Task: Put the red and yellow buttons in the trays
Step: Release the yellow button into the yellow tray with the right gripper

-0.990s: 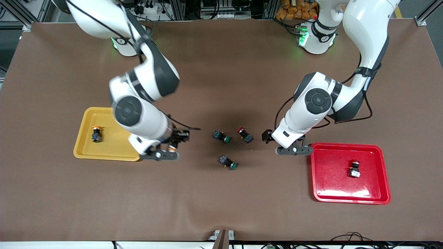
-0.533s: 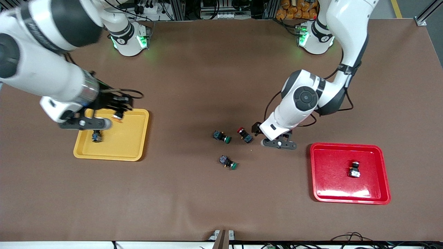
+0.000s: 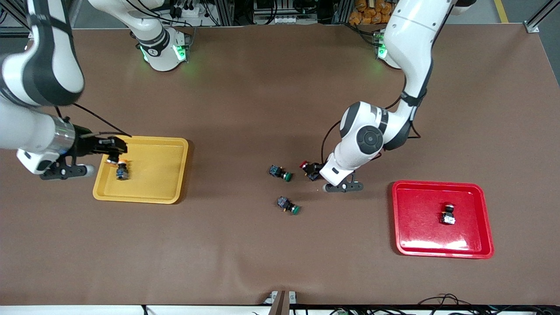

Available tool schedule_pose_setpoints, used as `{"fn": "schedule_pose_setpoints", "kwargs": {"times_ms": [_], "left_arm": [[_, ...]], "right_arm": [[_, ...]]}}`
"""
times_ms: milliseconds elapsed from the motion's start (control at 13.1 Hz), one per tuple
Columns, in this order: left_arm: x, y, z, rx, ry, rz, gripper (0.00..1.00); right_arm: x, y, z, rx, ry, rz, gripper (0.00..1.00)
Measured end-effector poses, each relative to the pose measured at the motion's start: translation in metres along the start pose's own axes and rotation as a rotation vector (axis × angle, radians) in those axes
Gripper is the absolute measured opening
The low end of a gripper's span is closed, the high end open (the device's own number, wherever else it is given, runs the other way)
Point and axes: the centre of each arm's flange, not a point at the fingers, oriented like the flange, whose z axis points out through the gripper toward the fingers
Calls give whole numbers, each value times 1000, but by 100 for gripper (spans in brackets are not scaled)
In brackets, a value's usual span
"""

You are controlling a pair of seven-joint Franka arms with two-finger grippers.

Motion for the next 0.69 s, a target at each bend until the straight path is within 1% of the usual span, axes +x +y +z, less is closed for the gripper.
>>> {"fn": "schedule_pose_setpoints", "kwargs": {"times_ms": [76,228,381,533,685], "left_arm": [[-1,4,11,2,-3,-18,100],[-2,9,26,5,-5,-43,100],[-1,10,33,9,-7,-65,100],[-4,11,40,14,-8,-89,100],[-10,17,47,20,-11,-109,100]], "right_arm": [[-2,15,32,-3,12,-10,48],[-13,41,92,-21,55,-20,48],[-20,52,140,-43,87,-35,48],[-17,58,180,-60,101,-40,48],[-11,62,209,-71,106,-41,48]]}}
